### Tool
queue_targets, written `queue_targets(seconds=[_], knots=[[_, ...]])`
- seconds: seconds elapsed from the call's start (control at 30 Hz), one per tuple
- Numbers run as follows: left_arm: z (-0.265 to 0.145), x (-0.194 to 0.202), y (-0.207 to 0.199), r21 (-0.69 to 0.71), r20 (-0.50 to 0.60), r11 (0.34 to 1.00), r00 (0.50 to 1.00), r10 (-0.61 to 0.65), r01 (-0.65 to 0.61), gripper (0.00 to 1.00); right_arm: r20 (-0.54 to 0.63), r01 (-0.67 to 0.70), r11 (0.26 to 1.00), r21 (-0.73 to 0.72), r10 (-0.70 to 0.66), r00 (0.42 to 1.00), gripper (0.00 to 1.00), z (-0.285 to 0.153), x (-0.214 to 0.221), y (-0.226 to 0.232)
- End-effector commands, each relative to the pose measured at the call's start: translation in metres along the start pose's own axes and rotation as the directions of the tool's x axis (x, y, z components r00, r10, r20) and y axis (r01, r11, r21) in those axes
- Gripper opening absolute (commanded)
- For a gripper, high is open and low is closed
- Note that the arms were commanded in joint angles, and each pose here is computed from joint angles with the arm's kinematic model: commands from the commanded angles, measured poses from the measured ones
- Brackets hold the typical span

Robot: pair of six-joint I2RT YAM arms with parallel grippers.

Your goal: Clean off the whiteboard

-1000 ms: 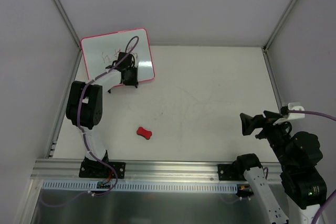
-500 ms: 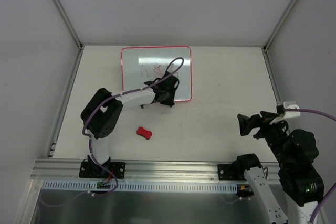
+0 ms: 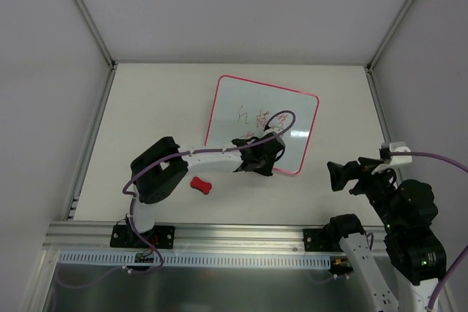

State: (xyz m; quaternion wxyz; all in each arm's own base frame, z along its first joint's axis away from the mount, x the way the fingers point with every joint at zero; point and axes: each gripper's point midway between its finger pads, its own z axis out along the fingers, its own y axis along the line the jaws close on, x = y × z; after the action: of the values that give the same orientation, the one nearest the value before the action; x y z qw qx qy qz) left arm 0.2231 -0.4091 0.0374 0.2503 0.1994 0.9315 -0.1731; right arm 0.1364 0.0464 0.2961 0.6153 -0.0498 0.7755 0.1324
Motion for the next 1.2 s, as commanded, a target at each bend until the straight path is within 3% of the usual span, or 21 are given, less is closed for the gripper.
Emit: queue_targets(seconds=[0.0, 0.07, 0.13, 0.57, 0.63, 0.73, 0.8, 0.9, 1.0, 1.17], knots=[[-0.013, 0.014, -0.006, 0.022, -0.018, 0.999, 0.999, -0.03, 0.03, 0.0, 0.027, -0.012, 0.999, -0.03, 0.013, 1.0, 0.99, -0.001, -0.003, 0.006], [-0.014, 0.02, 0.001, 0.004, -0.023, 1.0, 1.0, -0.02, 0.02, 0.0, 0.017, -0.016, 0.999, -0.033, 0.016, 1.0, 0.99, 0.001, 0.001, 0.006], [-0.021, 0.018, 0.003, 0.004, -0.01, 1.0, 1.0, -0.014, 0.014, 0.16, 0.014, -0.021, 0.999, -0.035, 0.021, 1.0, 0.99, 0.002, 0.002, 0.006], [-0.082, -0.036, 0.006, -0.021, 0.171, 1.0, 0.985, -0.015, 0.019, 0.88, -0.004, -0.027, 0.999, -0.046, 0.026, 1.0, 0.99, 0.005, 0.006, 0.008], [-0.098, -0.037, 0.023, -0.066, 0.195, 0.996, 0.98, -0.051, 0.065, 0.9, -0.003, -0.033, 0.998, -0.046, 0.033, 0.999, 0.99, 0.004, 0.006, 0.008], [-0.115, -0.021, 0.07, -0.174, 0.224, 0.953, 0.952, -0.207, 0.248, 0.91, -0.005, -0.039, 0.998, -0.049, 0.039, 0.999, 0.99, 0.005, 0.006, 0.009], [-0.127, -0.016, 0.093, -0.168, 0.257, 0.898, 0.897, -0.359, 0.408, 0.92, -0.015, -0.043, 0.998, -0.05, 0.042, 0.999, 0.99, 0.006, 0.008, 0.009], [-0.128, 0.023, 0.141, -0.262, 0.244, 0.824, 0.861, -0.447, 0.502, 0.96, -0.025, -0.047, 0.997, -0.053, 0.046, 0.999, 0.99, 0.009, 0.01, 0.01], [-0.131, 0.047, 0.161, -0.286, 0.219, 0.75, 0.803, -0.555, 0.597, 0.97, -0.033, -0.061, 0.997, -0.05, 0.059, 0.998, 0.99, 0.012, 0.012, 0.01], [-0.135, 0.09, 0.192, -0.38, 0.249, 0.608, 0.71, -0.658, 0.697, 0.9, -0.035, -0.072, 0.996, -0.052, 0.07, 0.997, 0.99, 0.016, 0.015, 0.01]])
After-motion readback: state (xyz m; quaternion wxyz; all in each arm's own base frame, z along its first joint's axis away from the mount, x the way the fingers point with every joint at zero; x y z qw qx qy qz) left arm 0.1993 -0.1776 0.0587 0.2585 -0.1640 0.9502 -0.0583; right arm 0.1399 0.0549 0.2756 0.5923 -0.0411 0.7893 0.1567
